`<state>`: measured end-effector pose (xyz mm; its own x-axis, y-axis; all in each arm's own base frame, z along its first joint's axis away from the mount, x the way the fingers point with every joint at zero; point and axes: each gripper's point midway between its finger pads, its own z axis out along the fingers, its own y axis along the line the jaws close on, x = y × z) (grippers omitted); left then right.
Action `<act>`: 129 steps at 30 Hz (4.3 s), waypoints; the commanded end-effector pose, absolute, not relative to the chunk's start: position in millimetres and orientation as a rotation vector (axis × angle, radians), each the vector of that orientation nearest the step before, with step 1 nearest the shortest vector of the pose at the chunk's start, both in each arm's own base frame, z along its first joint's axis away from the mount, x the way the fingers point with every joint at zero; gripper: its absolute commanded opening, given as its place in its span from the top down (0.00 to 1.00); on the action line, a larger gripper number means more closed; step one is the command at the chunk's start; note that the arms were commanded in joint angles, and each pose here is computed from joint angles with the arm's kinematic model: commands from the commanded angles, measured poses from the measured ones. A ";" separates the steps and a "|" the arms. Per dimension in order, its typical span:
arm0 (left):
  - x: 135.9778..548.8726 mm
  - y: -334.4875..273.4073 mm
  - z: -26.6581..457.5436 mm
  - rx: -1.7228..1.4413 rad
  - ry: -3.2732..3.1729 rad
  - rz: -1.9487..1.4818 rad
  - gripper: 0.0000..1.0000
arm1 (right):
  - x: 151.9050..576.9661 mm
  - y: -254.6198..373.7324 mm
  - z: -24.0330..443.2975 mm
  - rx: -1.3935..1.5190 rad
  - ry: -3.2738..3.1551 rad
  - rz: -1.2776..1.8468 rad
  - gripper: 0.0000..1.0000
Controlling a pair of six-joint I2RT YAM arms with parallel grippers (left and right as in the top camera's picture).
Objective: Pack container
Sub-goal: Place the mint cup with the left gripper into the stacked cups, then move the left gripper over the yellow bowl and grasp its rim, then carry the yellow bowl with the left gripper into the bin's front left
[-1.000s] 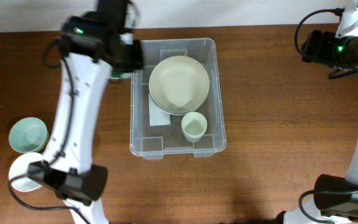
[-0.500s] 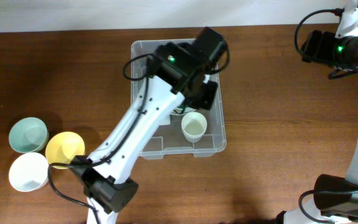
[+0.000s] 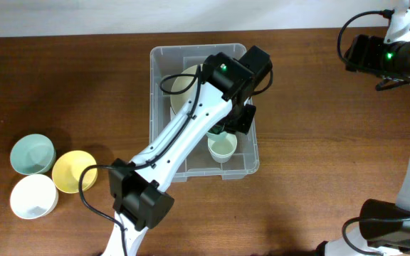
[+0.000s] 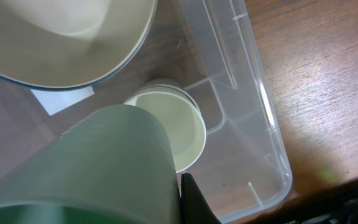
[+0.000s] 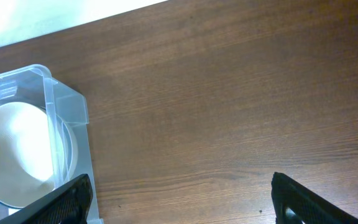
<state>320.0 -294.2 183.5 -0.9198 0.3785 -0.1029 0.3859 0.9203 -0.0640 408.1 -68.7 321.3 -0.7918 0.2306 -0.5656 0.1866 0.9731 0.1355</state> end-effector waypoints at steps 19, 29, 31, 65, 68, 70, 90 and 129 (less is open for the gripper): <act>312.2 -295.2 182.5 0.575 3.045 -0.188 0.35 | 408.6 -72.1 318.4 0.308 2.511 0.085 0.12; 385.6 -154.5 253.7 -0.025 2.855 0.013 0.34 | 408.6 -72.1 318.4 0.308 2.511 0.085 0.12; 394.8 -113.6 265.2 -0.188 2.824 0.014 0.33 | 408.6 -72.1 318.4 0.308 2.511 0.085 0.12; 237.1 63.4 205.7 -1.070 2.702 0.248 0.21 | 409.7 -72.3 315.9 0.309 2.518 0.087 0.12; 248.0 63.4 176.2 -1.034 2.741 0.243 0.20 | 410.0 -72.2 315.0 0.309 2.520 0.087 0.12; 254.9 65.0 155.3 -1.034 2.788 0.250 0.20 | 409.9 -72.3 315.0 0.310 2.520 0.087 0.12; 318.9 85.7 29.7 -1.153 2.927 0.092 0.18 | 409.4 -72.2 314.5 0.310 2.524 0.088 0.12; 345.5 -163.5 242.8 -0.077 2.784 -0.144 0.99 | 408.7 -72.1 314.0 0.311 2.527 0.088 0.12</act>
